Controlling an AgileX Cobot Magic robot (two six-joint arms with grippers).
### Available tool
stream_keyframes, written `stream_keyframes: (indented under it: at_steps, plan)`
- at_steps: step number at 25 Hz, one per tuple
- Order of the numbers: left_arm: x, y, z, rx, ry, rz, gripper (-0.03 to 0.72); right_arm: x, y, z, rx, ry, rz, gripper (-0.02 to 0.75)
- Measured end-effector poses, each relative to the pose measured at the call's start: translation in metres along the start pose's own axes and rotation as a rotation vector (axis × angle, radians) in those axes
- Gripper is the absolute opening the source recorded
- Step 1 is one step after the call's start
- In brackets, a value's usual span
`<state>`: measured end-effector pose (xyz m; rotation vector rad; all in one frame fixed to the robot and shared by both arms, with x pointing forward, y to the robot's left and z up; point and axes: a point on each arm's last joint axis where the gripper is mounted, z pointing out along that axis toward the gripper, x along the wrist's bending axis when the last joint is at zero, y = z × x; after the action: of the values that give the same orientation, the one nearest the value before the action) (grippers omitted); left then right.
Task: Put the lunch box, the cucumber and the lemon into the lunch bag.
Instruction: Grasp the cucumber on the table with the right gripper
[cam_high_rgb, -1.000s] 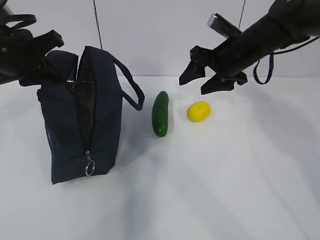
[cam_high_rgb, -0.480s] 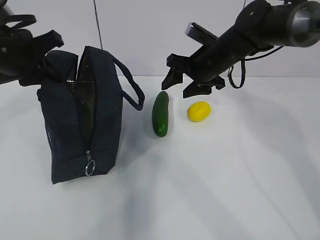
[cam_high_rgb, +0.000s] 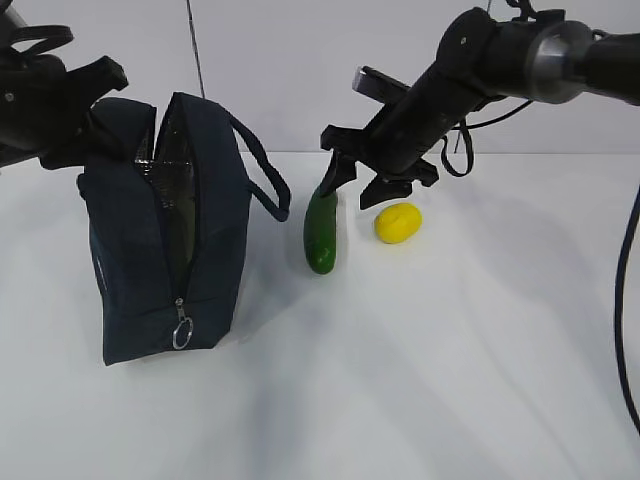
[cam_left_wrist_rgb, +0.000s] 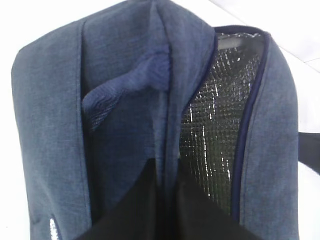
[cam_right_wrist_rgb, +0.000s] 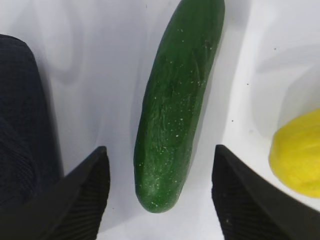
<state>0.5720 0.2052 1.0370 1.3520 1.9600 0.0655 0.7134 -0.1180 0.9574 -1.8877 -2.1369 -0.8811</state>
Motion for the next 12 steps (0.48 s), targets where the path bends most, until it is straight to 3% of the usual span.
stream_keyframes:
  at_steps: [12]
  plan:
    - [-0.001, 0.0, 0.0, 0.001, -0.008, -0.015, 0.003, 0.007, 0.0, 0.019, 0.025, -0.046, -0.033, 0.547]
